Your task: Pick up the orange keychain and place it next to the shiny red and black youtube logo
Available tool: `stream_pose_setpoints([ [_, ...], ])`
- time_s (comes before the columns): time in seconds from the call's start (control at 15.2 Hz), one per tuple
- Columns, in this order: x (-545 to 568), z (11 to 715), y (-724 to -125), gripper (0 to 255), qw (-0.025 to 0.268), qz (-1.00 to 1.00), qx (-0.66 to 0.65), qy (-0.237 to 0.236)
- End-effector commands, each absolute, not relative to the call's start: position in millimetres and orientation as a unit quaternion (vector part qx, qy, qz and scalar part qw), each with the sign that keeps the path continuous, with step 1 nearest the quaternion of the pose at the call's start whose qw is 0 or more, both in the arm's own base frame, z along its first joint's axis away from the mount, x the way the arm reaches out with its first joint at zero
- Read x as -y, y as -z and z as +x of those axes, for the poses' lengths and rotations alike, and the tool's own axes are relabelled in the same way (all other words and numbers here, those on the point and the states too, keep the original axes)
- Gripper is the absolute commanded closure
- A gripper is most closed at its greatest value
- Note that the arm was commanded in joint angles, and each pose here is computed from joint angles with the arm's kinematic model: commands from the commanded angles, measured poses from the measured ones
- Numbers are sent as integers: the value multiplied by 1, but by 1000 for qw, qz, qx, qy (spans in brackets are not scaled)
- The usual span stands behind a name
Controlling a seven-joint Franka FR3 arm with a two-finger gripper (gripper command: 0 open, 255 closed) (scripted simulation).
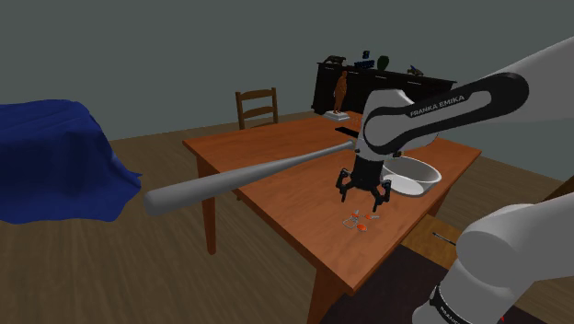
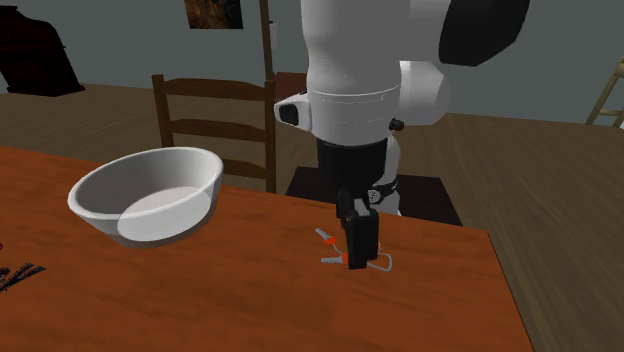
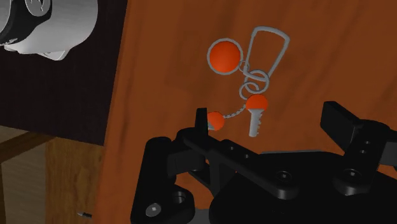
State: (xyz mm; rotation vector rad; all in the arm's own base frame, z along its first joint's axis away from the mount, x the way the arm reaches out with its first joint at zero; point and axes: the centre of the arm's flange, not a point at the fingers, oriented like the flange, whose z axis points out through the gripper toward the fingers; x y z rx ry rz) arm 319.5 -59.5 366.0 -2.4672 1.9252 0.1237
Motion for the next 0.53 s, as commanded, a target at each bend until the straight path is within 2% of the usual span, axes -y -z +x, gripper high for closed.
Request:
stream_pose_setpoints([
  [0.0, 60, 318, -356, 0, 5, -784, -620, -39],
  [0.46, 58, 317, -332, 0, 5, -784, -620, -39],
])
